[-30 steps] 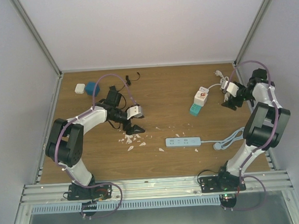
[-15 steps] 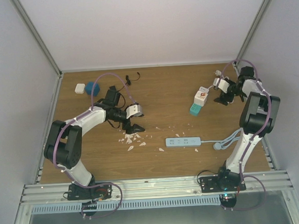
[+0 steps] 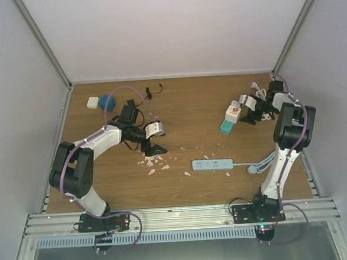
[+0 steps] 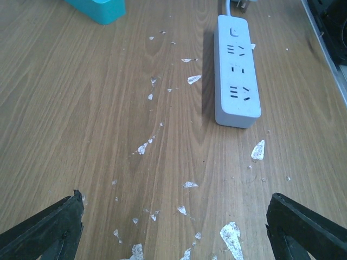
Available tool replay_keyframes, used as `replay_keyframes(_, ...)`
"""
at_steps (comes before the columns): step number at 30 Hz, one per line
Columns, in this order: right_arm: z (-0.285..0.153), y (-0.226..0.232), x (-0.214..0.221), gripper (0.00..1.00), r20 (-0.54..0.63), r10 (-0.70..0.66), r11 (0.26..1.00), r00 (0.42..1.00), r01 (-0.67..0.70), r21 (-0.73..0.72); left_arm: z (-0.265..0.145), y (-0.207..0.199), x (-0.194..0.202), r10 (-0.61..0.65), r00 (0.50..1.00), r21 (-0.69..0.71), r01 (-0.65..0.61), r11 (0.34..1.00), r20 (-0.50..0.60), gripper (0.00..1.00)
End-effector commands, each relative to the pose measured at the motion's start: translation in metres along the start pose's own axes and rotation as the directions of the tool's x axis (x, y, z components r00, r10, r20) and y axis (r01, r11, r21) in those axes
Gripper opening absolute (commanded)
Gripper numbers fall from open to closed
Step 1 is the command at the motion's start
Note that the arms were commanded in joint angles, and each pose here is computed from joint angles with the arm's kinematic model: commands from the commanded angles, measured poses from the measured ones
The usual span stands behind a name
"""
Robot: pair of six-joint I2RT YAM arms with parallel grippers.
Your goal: Pull the plug off the socket
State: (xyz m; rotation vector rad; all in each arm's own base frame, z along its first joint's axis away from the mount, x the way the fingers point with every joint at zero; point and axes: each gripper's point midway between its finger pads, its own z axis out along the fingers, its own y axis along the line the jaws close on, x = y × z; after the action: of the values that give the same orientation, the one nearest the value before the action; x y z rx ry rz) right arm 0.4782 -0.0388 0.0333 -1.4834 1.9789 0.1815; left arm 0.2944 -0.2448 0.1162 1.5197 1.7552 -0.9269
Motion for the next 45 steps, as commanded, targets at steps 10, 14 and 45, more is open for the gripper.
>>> replay_keyframes(10,0.008,0.044,-0.023,0.88,0.157,0.109,0.978,0.981,-0.078,-0.194,-0.010,0.001,-0.006,0.042,0.999,-0.049,-0.041,0.998,0.018,0.92)
replay_keyframes(14,0.007,0.060,-0.030,0.85,0.193,0.168,0.961,0.967,-0.117,-0.249,-0.010,0.001,-0.007,0.043,0.999,-0.049,-0.042,0.998,0.019,0.92)
replay_keyframes(45,0.038,0.168,-0.110,0.84,0.065,0.078,0.937,0.995,-0.051,-0.346,0.025,0.023,-0.015,0.001,0.999,-0.177,-0.009,0.984,-0.043,0.97)
